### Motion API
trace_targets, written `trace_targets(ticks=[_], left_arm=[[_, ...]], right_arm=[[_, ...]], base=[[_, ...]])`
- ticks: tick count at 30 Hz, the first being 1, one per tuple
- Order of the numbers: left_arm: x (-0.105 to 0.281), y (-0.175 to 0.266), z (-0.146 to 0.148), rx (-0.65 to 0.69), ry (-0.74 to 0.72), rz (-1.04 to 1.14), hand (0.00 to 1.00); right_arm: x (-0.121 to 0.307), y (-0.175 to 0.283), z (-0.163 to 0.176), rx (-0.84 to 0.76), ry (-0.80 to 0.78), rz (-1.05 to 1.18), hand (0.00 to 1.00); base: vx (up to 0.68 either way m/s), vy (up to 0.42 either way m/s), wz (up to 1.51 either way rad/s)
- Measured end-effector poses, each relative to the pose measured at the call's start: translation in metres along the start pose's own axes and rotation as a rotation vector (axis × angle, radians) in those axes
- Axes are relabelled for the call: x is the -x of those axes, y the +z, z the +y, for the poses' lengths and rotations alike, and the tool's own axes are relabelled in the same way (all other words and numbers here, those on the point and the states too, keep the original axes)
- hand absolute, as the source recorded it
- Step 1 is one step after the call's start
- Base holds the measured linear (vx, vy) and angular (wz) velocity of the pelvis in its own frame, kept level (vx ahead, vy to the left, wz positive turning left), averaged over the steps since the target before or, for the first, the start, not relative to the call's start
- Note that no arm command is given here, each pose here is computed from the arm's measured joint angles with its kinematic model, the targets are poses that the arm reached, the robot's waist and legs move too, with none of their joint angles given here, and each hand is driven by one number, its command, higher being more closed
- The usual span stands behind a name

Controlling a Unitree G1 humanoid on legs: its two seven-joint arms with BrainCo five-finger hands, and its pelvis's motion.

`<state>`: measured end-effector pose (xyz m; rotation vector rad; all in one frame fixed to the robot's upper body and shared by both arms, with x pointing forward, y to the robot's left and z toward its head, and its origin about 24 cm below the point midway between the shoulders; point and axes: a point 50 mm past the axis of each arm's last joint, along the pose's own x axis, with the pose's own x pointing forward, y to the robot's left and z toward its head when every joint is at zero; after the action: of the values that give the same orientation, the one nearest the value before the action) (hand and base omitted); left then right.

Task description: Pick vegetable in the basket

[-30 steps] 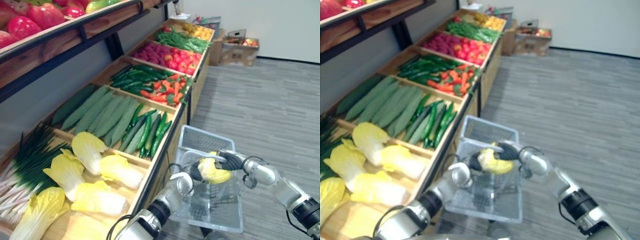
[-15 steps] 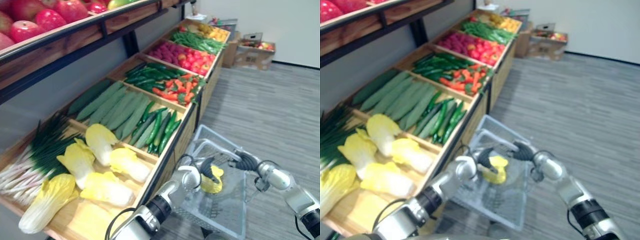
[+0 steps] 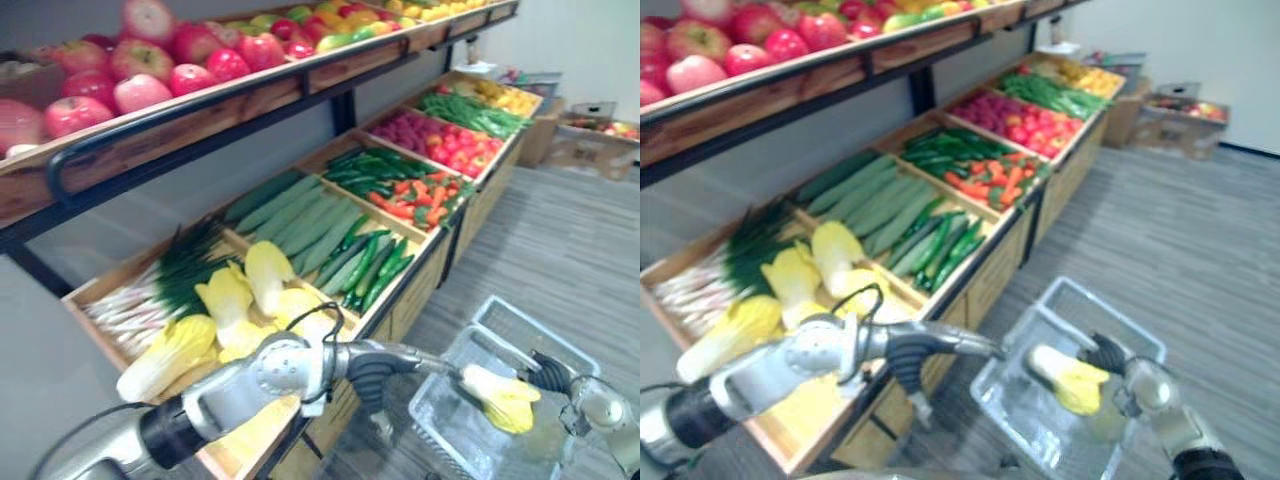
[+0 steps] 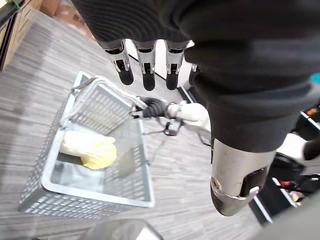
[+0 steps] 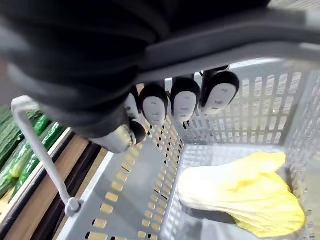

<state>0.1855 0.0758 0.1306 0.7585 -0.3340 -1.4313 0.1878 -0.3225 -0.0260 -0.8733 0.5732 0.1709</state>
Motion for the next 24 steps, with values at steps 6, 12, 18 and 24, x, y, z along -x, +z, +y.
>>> trace_targets(ticks=[6, 12, 18, 24], left_arm=[[0.054, 0.000, 0.002, 0.146, 0.436, 0.058, 0.00], [0.106, -0.037, -0.016, 0.354, 1.284, 0.242, 0.00], [0.143, -0.109, -0.105, 0.631, 1.772, 0.919, 0.00], [0.181, -0.142, -0.199, 0.711, 1.950, 1.624, 0.00]], right_arm=[[0.017, -0.029, 0.019, -0.228, -0.191, 0.121, 1.00], [0.026, -0.059, 0.053, -0.435, -0.311, 0.321, 1.00], [0.028, -0.068, 0.087, -0.528, -0.313, 0.441, 1.00], [0.035, -0.065, 0.125, -0.595, -0.308, 0.521, 1.00]], base=[[-0.03, -0.047, 0.82], [-0.02, -0.017, 0.66], [-0.03, -0.002, 0.19], [0.02, -0.013, 0.19]])
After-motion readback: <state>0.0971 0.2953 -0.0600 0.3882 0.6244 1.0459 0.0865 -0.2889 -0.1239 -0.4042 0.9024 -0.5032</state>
